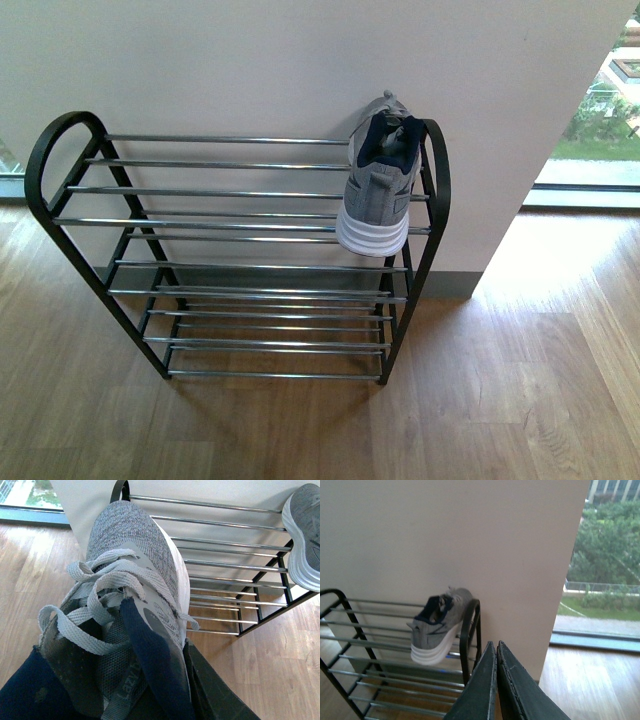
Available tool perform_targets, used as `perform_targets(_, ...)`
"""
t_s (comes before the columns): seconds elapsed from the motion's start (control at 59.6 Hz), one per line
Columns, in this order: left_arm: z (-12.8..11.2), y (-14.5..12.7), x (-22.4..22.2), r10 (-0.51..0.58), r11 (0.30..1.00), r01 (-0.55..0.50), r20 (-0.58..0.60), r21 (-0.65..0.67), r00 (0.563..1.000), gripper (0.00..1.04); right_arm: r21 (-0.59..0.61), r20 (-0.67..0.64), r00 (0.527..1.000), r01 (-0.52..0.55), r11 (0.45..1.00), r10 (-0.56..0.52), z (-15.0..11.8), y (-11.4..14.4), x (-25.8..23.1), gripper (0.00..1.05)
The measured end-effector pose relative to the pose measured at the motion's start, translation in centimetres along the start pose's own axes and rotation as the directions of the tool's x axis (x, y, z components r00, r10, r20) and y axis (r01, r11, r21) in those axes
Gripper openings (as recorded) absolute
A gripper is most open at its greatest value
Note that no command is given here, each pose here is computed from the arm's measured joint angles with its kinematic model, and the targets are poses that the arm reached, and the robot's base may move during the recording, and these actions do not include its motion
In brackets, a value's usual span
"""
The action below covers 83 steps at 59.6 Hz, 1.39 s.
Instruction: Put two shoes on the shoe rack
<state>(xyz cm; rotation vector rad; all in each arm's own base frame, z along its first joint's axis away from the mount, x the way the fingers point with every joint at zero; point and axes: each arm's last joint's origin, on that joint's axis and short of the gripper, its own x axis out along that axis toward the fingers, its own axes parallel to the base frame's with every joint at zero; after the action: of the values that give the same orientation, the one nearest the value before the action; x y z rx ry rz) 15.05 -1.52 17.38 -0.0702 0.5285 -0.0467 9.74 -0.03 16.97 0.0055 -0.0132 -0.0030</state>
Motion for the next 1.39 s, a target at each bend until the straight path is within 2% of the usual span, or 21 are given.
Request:
perform_targets(0.319, 0.0, 0.0, 0.0, -0.001, 1.000, 0.001, 0.000, 0.000, 1.000, 0.02, 0.000, 0.003, 1.000, 0.000, 1.000, 0.000, 0.0, 0.0, 0.0, 0.02)
perform_targets(0.571, 0.0, 0.0, 0.0, -0.001, 1.000, 0.001, 0.000, 0.000, 1.000, 0.02, -0.002, 0.003, 1.000, -0.001, 1.000, 0.001, 0.0, 0.0, 0.0, 0.58)
perform_targets(0.671, 0.0, 0.0, 0.0, -0.001, 1.000, 0.001, 0.000, 0.000, 1.000, 0.02, -0.002, 0.003, 1.000, -0.001, 1.000, 0.001, 0.0, 0.0, 0.0, 0.74)
perform_targets(0.739, 0.1, -0.2, 0.3, -0.075, 0.996, 0.073, 0.040, 0.049, 0.996, 0.02, -0.002, 0.003, 1.000, 0.000, 1.000, 0.000, 0.0, 0.0, 0.0, 0.84)
perform_targets(0.823, 1.3, -0.8, 1.5, -0.164, 0.976, 0.145, 0.108, 0.163, 0.981, 0.02, -0.001, 0.003, 1.000, -0.002, 1.000, 0.002, 0.0, 0.0, 0.0, 0.97)
perform_targets(0.94, 4.2, -1.7, 4.3, -0.214, 0.939, 0.164, 0.141, 0.302, 0.967, 0.02, -0.002, 0.003, 1.000, -0.001, 1.000, 0.001, 0.0, 0.0, 0.0, 0.95)
perform_targets(1.058, 6.2, -2.6, 7.9, -0.242, 0.900, 0.181, 0.110, 0.397, 0.964, 0.02, -0.002, 0.003, 1.000, 0.000, 1.000, 0.000, 0.0, 0.0, 0.0, 0.95)
perform_targets(1.225, 6.4, -3.5, 13.8, -0.249, 0.843, 0.225, -0.016, 0.488, 0.968, 0.02, -0.002, 0.003, 1.000, -0.001, 1.000, 0.001, 0.0, 0.0, 0.0, 0.95)
perform_targets(1.393, 5.8, -4.8, 18.7, -0.256, 0.814, 0.274, -0.107, 0.513, 0.961, 0.02, -0.002, 0.003, 1.000, 0.000, 1.000, 0.000, 0.0, 0.0, 0.0, 0.95)
